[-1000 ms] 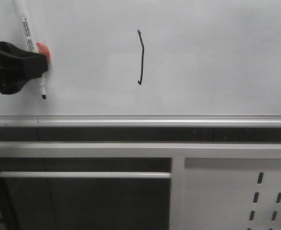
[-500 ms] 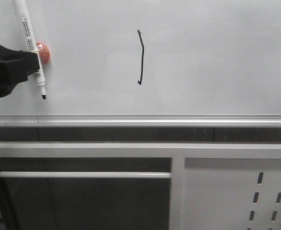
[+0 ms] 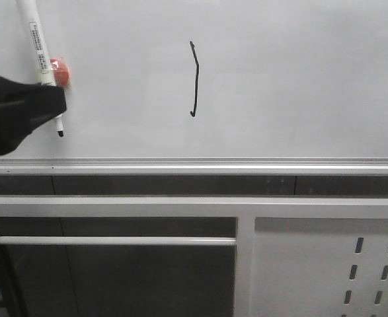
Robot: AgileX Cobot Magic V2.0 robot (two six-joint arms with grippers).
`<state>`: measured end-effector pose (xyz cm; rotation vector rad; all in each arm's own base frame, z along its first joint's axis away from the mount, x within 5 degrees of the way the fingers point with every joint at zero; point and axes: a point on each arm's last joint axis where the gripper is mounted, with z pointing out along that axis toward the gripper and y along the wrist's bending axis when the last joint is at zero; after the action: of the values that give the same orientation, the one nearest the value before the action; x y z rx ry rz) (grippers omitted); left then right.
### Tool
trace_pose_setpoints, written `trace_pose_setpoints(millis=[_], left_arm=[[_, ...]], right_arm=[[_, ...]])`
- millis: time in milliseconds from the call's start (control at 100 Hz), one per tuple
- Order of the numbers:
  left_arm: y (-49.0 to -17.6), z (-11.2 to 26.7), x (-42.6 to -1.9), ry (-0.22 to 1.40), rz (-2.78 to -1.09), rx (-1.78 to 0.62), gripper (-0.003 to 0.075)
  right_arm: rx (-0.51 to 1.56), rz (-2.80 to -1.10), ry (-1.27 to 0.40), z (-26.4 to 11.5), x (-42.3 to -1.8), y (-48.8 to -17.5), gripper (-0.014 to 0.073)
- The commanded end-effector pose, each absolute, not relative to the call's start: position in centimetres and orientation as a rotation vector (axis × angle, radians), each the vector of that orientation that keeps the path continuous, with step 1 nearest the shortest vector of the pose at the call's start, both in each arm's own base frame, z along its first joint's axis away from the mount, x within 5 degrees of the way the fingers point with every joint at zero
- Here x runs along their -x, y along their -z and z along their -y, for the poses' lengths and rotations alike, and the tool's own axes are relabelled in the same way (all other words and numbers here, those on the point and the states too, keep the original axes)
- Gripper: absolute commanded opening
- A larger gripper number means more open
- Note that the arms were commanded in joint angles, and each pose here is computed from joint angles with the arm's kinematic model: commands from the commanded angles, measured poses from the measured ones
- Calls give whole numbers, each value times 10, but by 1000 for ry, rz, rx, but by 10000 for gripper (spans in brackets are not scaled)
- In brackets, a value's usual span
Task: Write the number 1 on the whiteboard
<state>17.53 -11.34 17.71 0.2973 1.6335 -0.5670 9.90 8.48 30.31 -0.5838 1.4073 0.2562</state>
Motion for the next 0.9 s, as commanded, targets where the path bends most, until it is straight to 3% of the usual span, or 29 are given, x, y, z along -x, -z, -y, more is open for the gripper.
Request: trace_pose_setpoints(millis=[0,270,360,500,760,890], left_arm=[[-195,108,-167,634,-1428,-237,343],[-189,95,-144,640,-1453,-265,306],[-193,93,-138,658,-1424,-283,213],[-199,90,-125,691,-1373,-322,-21],[-206,88,-114,725,-1303,-361,-18],[-210,83,-115,690,-1283,-317,-18]], right_arm=[[556,-1359,-219,-82,-100,-314,536],[556,-1359,-219,-82,-100,-314,536],[553,-1364,-222,-82,-100,-314,536],[528,-1398,-243,-81,-101,-312,536],[527,-1405,-246,-81,-101,-311,530],[564,-1402,-247,-83,-100,-310,459]])
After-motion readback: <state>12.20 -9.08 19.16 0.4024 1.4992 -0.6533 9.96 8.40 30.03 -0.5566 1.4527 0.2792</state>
